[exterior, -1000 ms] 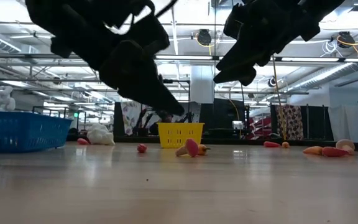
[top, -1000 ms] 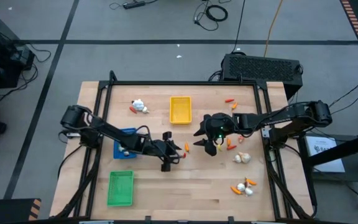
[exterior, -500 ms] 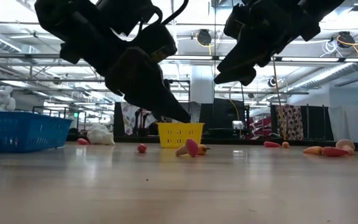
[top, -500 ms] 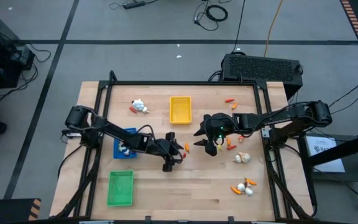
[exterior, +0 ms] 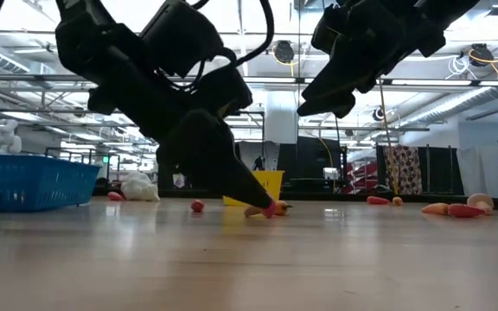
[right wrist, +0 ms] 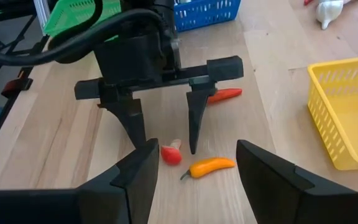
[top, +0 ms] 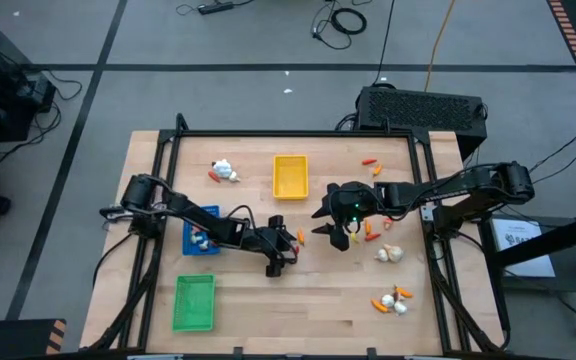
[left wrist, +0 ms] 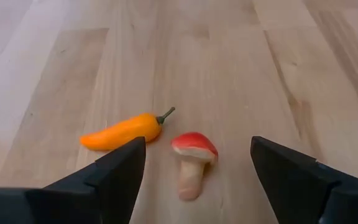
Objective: Sort produce into baskets
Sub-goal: Put the orange mushroom into the blue bin
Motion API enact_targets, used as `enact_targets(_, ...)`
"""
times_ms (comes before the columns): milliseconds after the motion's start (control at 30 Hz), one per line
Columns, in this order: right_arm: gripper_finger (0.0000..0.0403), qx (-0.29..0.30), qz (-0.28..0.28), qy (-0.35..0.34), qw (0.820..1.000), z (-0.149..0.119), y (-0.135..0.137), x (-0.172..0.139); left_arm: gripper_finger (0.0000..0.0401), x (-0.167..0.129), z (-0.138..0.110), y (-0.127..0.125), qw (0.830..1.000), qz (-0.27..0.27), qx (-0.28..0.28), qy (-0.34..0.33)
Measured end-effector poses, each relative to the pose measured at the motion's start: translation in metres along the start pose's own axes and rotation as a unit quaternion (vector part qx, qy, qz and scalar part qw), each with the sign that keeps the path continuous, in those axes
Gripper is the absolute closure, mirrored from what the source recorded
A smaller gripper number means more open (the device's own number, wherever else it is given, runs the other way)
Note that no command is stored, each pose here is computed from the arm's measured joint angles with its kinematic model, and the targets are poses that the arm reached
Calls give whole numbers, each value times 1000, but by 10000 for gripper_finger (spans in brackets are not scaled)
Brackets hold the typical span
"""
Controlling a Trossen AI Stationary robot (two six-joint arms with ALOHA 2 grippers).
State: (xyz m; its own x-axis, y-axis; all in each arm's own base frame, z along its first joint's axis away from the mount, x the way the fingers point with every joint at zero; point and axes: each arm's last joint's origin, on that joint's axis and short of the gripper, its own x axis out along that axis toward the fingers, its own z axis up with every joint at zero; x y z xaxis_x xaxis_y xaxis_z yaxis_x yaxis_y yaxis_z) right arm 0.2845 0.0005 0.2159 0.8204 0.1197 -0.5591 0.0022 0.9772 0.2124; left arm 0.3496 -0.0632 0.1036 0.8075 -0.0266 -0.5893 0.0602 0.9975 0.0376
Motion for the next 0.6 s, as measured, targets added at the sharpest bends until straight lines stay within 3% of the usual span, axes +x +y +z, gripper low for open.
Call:
enact_targets(400, 197, 0, 0, 0, 1000, 0, 0, 0, 111, 12, -10, -1, 1000, 2, -2, -6)
enact_targets(600, 197, 0, 0, 0, 1000, 0, 0, 0, 161, 12, -11, -1, 1000, 0, 0, 0)
